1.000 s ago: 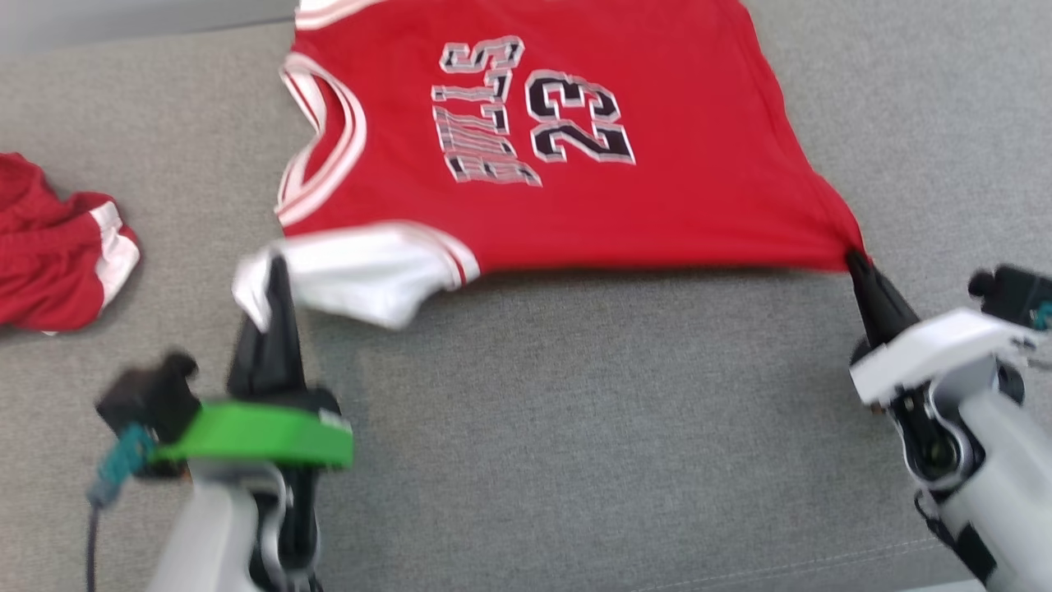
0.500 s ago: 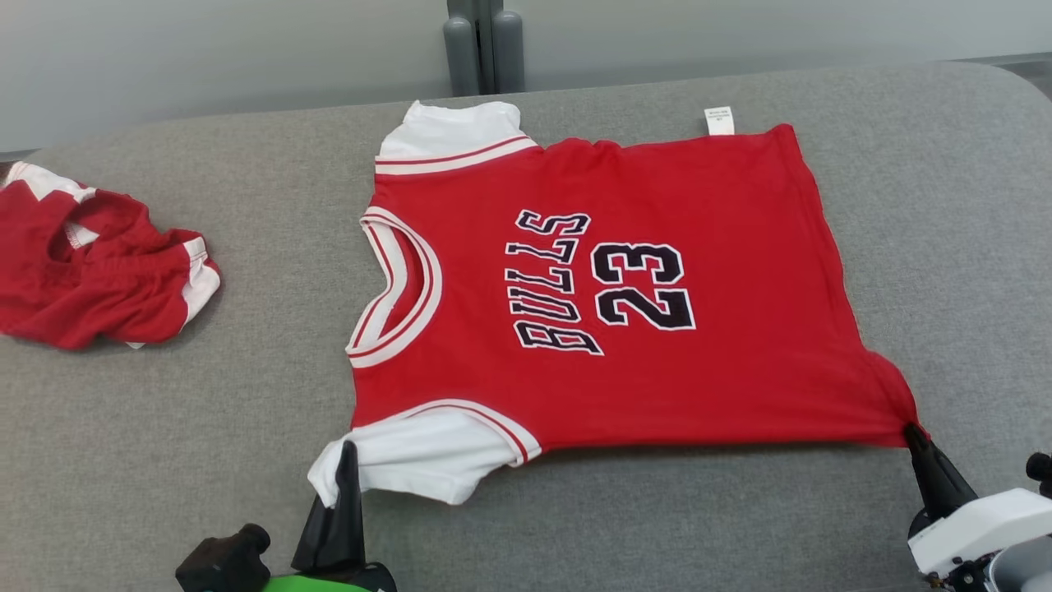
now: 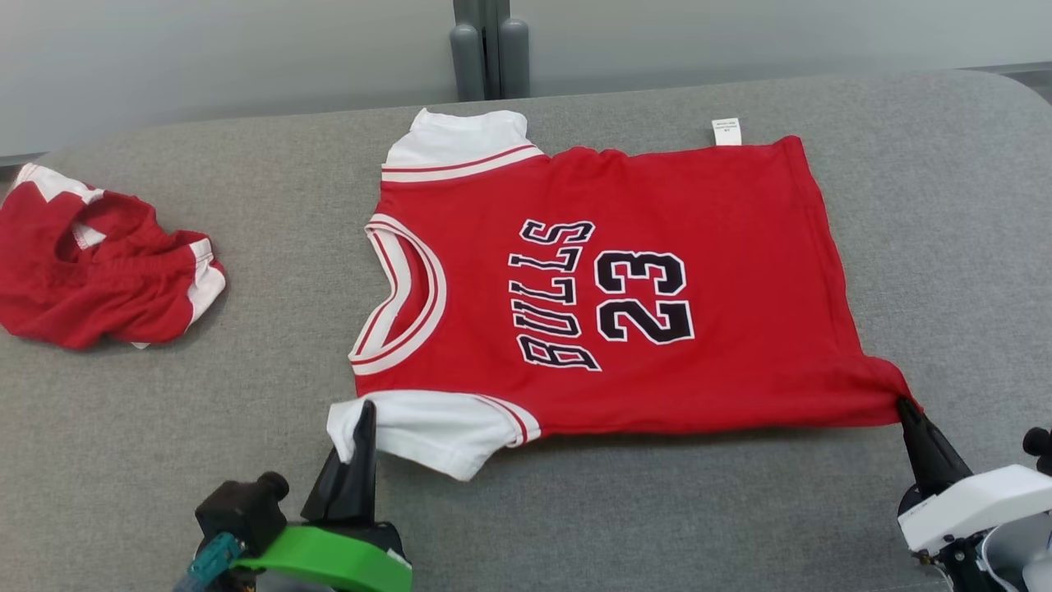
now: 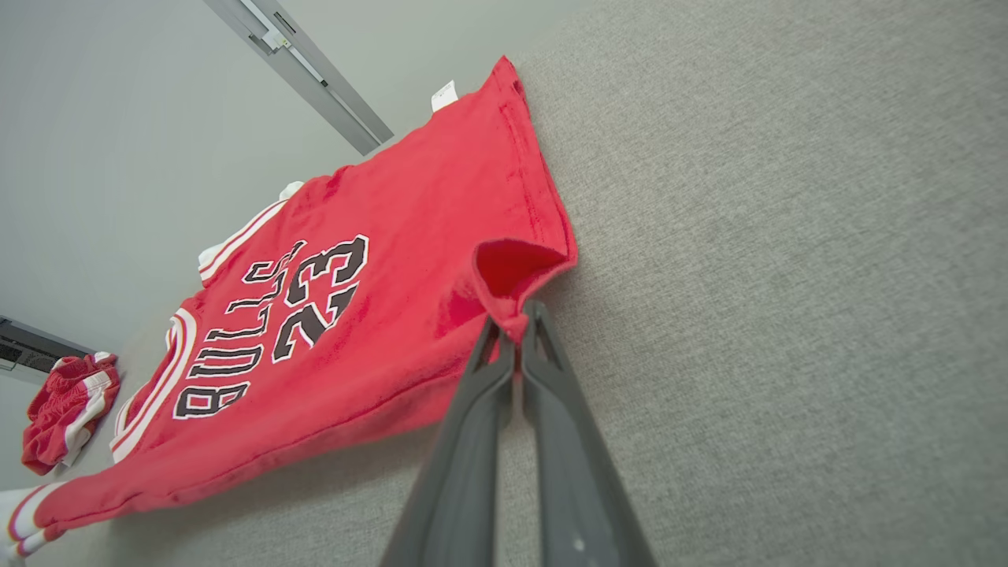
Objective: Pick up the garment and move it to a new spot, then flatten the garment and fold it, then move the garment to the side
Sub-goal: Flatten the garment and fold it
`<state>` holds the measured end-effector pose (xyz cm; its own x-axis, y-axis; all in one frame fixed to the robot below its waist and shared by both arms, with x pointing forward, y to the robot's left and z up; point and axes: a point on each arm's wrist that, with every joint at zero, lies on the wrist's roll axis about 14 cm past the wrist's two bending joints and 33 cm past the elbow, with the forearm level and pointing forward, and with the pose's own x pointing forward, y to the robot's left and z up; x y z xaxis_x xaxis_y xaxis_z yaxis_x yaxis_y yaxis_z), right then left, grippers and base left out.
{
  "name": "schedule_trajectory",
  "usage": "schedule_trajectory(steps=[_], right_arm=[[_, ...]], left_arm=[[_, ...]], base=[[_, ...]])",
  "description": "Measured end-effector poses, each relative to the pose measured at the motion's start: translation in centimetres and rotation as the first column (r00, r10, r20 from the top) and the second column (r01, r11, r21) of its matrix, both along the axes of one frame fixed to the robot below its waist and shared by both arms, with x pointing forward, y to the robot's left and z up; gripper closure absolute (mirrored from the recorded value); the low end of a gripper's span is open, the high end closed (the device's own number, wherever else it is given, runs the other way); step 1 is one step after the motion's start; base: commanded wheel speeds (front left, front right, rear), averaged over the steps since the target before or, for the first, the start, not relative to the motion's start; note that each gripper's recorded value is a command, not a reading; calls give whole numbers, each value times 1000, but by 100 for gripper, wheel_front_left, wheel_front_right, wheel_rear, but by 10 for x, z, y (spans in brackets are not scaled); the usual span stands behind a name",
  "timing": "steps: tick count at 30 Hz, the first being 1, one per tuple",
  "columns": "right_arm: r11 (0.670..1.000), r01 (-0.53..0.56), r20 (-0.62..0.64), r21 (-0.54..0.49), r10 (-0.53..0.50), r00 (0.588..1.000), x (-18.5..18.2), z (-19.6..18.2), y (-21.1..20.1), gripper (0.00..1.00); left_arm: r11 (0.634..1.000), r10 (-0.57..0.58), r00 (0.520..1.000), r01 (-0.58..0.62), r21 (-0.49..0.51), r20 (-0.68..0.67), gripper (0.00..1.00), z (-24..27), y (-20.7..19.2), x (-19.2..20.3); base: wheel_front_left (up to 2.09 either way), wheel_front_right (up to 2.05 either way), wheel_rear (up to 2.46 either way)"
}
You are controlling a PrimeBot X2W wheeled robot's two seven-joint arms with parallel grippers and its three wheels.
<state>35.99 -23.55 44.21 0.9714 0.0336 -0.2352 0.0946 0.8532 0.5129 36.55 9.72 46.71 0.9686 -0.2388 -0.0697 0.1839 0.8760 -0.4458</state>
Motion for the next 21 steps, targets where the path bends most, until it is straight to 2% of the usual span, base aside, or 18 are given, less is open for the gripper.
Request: schedule_trajectory(steps=[8, 21], right_arm=[[1000, -16, -5, -9, 16, 1000, 35, 11, 1, 100], [999, 7, -79, -54, -11, 997, 82, -10, -8, 100]], left_arm=[[995, -86, 996, 84, 61, 29, 100, 5, -11, 46], [974, -187, 982, 188, 125, -16, 100, -16, -33, 100]], base=[[0, 0, 0], [0, 0, 0]])
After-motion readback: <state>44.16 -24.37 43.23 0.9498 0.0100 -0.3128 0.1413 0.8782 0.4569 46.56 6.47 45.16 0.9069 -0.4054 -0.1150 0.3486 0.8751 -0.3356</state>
